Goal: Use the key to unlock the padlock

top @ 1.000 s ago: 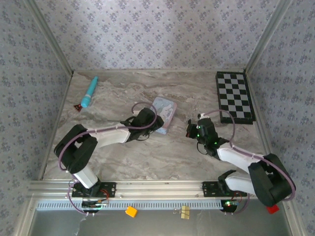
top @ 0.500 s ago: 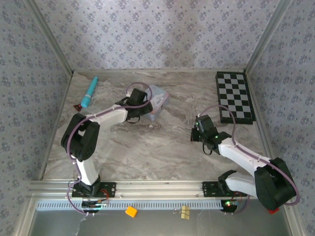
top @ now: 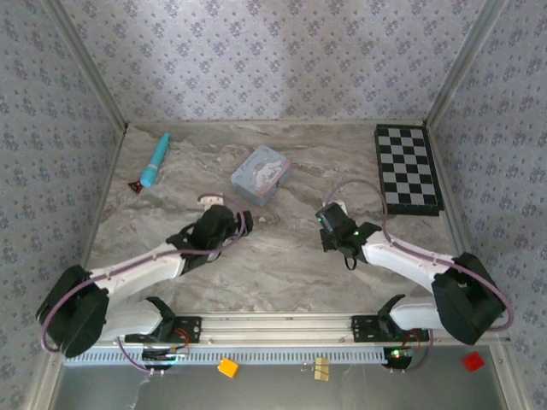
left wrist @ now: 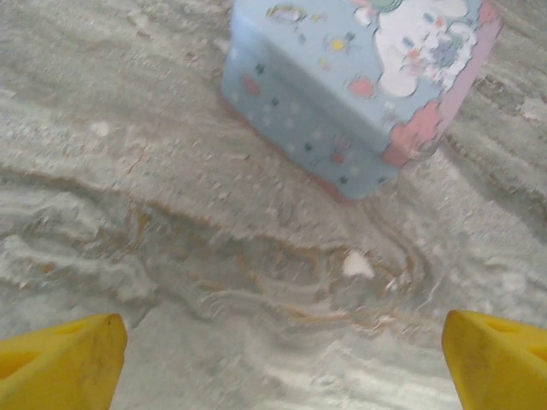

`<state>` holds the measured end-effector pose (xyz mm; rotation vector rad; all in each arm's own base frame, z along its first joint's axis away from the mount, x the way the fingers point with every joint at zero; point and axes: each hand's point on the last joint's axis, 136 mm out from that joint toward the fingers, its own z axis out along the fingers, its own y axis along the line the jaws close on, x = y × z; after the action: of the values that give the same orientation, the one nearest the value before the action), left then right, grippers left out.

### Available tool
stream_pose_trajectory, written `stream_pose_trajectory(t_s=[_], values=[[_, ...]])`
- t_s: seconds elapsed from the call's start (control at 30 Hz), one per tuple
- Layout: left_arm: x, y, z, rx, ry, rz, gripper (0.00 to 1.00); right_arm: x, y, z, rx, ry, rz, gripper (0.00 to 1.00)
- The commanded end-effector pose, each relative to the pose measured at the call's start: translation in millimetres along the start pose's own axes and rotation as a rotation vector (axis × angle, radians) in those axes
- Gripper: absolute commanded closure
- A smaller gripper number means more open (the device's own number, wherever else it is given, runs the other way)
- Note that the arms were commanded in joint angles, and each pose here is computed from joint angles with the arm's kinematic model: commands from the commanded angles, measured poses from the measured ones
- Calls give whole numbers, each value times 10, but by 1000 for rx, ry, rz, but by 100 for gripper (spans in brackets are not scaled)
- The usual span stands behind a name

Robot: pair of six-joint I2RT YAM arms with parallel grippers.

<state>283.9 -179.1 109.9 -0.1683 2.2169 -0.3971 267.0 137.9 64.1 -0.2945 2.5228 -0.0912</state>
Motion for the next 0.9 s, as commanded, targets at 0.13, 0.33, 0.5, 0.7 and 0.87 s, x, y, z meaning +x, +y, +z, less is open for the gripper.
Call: stream_pose_trajectory(t_s=[0.13, 0.33, 0.5, 0.7, 0.87], values=[[-240, 98, -87, 13, -184, -56, 0, -46, 152, 48, 121, 47, -96, 100], [-234, 85, -64, 8, -174, -43, 0, 10, 320, 126, 199, 104, -217, 100], [-239, 142, -113, 11, -195, -69, 0, 71, 485, 184, 246, 100, -333, 100], [-235, 227, -111, 8, -197, -108, 0, 169, 642, 223, 288, 139, -471, 89], [-225, 257, -98, 1, -193, -118, 0, 175, 744, 170, 273, 109, -505, 71]])
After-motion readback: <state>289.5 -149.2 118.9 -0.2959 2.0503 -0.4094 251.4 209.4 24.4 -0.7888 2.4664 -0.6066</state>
